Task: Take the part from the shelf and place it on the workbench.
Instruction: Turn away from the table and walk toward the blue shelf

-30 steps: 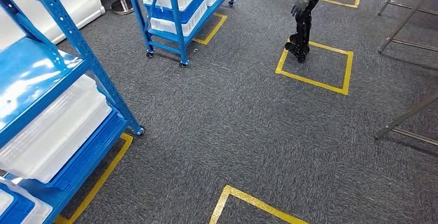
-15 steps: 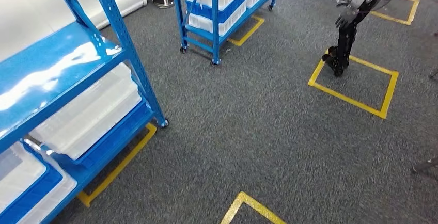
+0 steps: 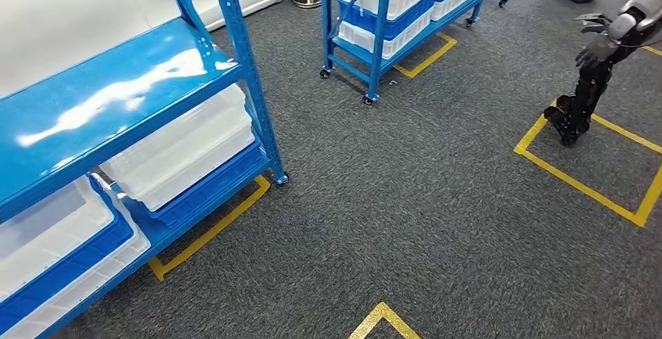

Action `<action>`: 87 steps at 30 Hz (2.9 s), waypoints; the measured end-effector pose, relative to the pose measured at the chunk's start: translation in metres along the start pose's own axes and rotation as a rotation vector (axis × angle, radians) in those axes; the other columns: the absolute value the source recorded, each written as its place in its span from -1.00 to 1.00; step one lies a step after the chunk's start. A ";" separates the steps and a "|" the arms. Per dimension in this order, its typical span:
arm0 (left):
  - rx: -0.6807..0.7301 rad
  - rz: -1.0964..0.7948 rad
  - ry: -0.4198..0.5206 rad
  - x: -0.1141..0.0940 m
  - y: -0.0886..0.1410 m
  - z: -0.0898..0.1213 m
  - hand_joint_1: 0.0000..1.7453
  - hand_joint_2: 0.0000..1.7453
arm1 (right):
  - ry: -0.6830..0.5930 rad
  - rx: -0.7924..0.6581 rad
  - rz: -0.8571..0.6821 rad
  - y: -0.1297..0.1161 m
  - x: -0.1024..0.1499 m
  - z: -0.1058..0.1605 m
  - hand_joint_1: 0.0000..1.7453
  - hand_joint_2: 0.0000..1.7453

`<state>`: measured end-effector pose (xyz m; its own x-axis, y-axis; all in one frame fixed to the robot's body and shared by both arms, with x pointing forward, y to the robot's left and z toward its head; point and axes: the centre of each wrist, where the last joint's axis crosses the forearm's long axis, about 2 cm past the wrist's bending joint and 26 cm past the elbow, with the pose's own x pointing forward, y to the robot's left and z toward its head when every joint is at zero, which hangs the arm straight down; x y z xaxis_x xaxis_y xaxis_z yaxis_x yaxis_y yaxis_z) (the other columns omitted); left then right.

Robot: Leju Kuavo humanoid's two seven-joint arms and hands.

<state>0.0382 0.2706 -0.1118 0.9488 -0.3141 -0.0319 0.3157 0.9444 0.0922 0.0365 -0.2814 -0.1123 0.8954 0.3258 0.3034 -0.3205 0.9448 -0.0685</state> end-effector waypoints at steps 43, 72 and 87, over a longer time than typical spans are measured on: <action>-0.015 -0.006 0.025 0.003 -0.005 0.001 -1.00 -1.00 | -0.016 -0.005 0.015 -0.001 0.003 -0.001 -1.00 -1.00; -0.008 0.000 0.048 0.002 -0.006 0.001 -1.00 -1.00 | -0.004 0.013 0.002 0.000 0.001 0.000 -1.00 -1.00; -0.006 0.002 0.051 0.001 -0.007 0.001 -1.00 -1.00 | -0.006 0.012 0.004 -0.001 0.002 -0.001 -1.00 -1.00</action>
<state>0.0374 0.2639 -0.1115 0.9480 -0.3074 -0.0829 0.3141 0.9455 0.0862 0.0389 -0.2814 -0.1121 0.8923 0.3291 0.3091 -0.3276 0.9430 -0.0583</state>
